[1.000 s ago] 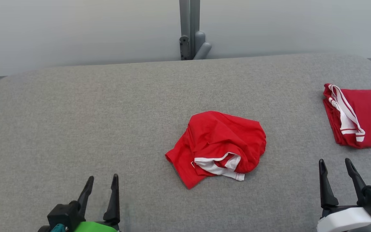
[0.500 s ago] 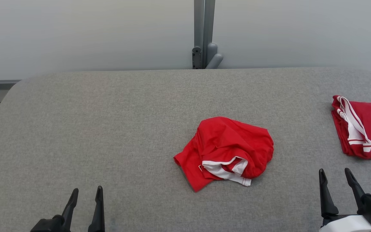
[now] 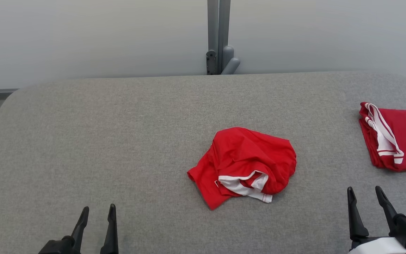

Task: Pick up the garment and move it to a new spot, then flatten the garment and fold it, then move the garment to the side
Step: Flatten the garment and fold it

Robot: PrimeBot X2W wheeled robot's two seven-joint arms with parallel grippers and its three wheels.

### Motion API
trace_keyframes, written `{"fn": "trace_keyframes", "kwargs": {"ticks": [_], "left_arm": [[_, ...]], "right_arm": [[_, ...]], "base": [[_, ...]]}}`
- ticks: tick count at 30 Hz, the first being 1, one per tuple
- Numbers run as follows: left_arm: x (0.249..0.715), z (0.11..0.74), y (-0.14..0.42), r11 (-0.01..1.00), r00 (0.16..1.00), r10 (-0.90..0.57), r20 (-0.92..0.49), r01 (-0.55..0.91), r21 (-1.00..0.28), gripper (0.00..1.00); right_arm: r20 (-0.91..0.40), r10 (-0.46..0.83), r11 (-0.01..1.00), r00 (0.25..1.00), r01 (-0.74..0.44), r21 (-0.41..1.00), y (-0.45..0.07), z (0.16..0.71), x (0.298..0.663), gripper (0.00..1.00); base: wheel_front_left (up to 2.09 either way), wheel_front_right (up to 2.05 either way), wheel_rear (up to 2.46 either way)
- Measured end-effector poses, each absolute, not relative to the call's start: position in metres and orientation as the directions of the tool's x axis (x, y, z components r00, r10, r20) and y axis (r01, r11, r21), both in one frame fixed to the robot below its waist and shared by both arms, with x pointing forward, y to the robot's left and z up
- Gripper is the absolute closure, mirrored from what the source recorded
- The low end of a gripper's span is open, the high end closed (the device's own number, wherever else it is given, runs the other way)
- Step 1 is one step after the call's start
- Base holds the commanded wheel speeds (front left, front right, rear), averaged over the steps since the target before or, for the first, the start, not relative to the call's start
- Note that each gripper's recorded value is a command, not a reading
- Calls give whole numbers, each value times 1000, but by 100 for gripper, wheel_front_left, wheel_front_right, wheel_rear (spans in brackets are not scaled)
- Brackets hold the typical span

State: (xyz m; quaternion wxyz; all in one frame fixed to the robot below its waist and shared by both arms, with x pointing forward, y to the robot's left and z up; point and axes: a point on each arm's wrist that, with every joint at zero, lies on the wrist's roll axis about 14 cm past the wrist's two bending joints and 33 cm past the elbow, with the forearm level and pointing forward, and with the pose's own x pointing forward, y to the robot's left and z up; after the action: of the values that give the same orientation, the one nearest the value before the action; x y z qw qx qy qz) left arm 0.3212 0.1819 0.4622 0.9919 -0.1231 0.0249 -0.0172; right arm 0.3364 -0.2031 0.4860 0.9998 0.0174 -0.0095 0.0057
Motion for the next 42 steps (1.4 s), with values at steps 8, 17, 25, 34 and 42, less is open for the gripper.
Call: {"fn": "trace_keyframes", "kwargs": {"ticks": [8,17,25,34,42], "left_arm": [[323,465,174,967,997,-61,-37,50,-249,0],[346,514,116,946,959,-258,114,275,-171,0],[349,545,-2,771,770,-635,56,637,-8,0],[328,515,-100,450,470,-852,-229,882,137,0],[341,460,-118,263,317,-823,-471,948,180,0]], "right_arm": [[16,15,999,1000,-15,37,-201,485,337,0],[26,6,999,1000,-7,31,-205,488,338,0],[41,-34,998,999,33,46,-216,493,335,0],[30,-103,992,994,101,75,-232,490,338,0],[-35,-213,971,976,216,107,-261,471,323,0]], "base": [[0,0,0],[0,0,0],[0,0,0],[0,0,0],[0,0,0]]}}
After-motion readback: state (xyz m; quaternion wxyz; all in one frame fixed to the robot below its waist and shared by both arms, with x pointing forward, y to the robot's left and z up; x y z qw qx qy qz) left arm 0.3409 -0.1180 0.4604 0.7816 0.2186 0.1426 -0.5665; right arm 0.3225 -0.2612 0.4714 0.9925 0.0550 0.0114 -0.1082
